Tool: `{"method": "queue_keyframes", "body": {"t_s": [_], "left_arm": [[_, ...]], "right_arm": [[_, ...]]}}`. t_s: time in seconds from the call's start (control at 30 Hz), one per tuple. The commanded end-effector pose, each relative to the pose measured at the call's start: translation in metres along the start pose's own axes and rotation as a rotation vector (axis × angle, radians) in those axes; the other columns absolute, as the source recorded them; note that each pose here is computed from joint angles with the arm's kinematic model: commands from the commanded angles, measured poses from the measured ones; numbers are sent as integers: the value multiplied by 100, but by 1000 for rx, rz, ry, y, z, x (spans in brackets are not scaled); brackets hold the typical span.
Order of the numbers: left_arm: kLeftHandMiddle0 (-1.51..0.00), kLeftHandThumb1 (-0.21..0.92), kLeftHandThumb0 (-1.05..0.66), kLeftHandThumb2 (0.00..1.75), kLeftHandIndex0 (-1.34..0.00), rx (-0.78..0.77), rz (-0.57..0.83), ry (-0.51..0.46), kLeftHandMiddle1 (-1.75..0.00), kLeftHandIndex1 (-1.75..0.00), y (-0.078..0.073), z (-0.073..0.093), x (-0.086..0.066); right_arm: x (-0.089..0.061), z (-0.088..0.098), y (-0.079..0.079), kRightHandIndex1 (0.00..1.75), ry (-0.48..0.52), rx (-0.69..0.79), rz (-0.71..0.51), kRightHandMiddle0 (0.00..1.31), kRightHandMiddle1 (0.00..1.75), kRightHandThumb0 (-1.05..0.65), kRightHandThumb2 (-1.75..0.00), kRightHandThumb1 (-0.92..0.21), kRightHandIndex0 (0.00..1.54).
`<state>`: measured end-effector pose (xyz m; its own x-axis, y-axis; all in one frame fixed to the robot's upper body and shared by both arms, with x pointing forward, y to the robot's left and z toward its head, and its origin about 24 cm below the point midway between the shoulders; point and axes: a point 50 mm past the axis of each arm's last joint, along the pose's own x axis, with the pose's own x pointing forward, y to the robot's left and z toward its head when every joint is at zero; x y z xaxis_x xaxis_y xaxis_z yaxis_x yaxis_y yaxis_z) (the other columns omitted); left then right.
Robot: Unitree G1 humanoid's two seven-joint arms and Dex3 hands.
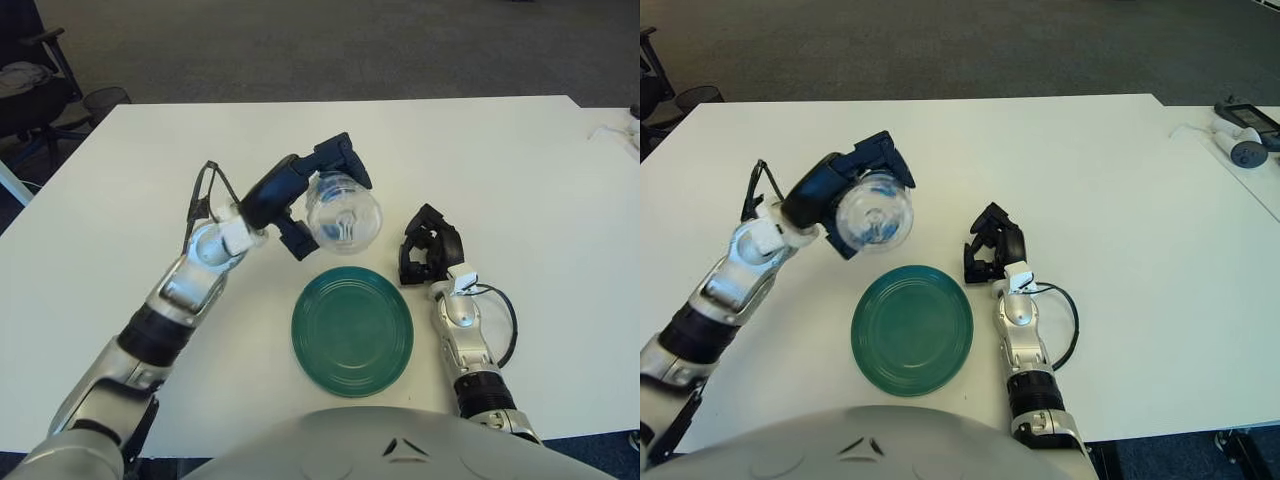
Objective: Put the bottle into the plate.
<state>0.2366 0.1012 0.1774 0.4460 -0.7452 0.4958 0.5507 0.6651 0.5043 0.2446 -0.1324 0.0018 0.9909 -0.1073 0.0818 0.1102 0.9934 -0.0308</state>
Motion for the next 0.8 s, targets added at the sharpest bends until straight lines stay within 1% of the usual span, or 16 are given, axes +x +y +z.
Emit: {"method": "queue_keyframes", "body": {"t_s": [0.0, 0.1, 0.2, 0.23, 0.3, 0.37, 0.4, 0.43, 0.5, 0.57, 0.6, 0.7, 0.77], "left_arm": [[-85, 4, 0, 160, -59, -14, -91, -7, -166, -175, -9, 3, -1], [-85, 2, 0, 163, -60, 36, -208, -20, -167, -175, -11, 12, -2], [-86, 1, 0, 166, -62, 92, -313, -7, -169, -175, -12, 14, -4], [-86, 1, 0, 166, -62, 101, -328, -4, -169, -175, -12, 14, -4], [-86, 0, 0, 166, -62, 166, -360, -9, -169, -175, -14, 16, -5], [-88, -2, 0, 168, -64, 262, -380, -29, -168, -175, -23, 16, -6], [-88, -3, 0, 169, -64, 306, -383, -46, -168, -175, -29, 13, -7], [-89, -4, 0, 170, -65, 361, -388, -75, -168, -175, -38, 8, -8], [-91, -7, 0, 173, -68, 421, -403, -120, -168, -175, -50, 1, -10], [-92, -7, 0, 174, -68, 445, -408, -141, -168, -175, -52, -1, -11], [-92, -8, 0, 174, -68, 469, -416, -154, -168, -175, -58, -5, -13], [-92, -8, 0, 174, -68, 562, -456, -177, -168, -175, -68, -13, -24], [-92, -8, 0, 175, -68, 608, -474, -170, -168, -175, -68, -16, -25]], "right_arm": [[-16, -20, 5, 170, 122, -29, -13, 68, 175, 0, -173, 6, 89], [-15, -19, 5, 171, 120, -37, -10, 67, 175, 0, -172, 5, 88], [-15, -18, 4, 172, 122, -45, -5, 66, 175, 0, -171, 4, 87], [-15, -18, 4, 172, 123, -47, -3, 66, 175, 0, -171, 4, 87], [-14, -18, 4, 172, 135, -51, 2, 66, 175, 0, -170, 3, 86], [-14, -18, 3, 171, 150, -56, 9, 65, 175, 0, -170, 3, 86], [-14, -18, 3, 171, 157, -57, 11, 65, 175, 0, -169, 2, 86], [-14, -20, 1, 170, 168, -51, 24, 65, 175, 0, -169, 2, 86], [-14, -24, -2, 168, 184, -39, 42, 64, 175, 0, -168, 2, 87], [-14, -26, -4, 167, 191, -31, 50, 64, 175, 0, -168, 2, 88], [-14, -27, -4, 167, 194, -17, 56, 64, 175, 0, -168, 2, 88], [-13, -26, -2, 165, 193, 19, 52, 65, 175, 0, -169, 3, 90], [-13, -26, -2, 165, 189, 24, 48, 65, 175, 0, -169, 4, 91]]}}
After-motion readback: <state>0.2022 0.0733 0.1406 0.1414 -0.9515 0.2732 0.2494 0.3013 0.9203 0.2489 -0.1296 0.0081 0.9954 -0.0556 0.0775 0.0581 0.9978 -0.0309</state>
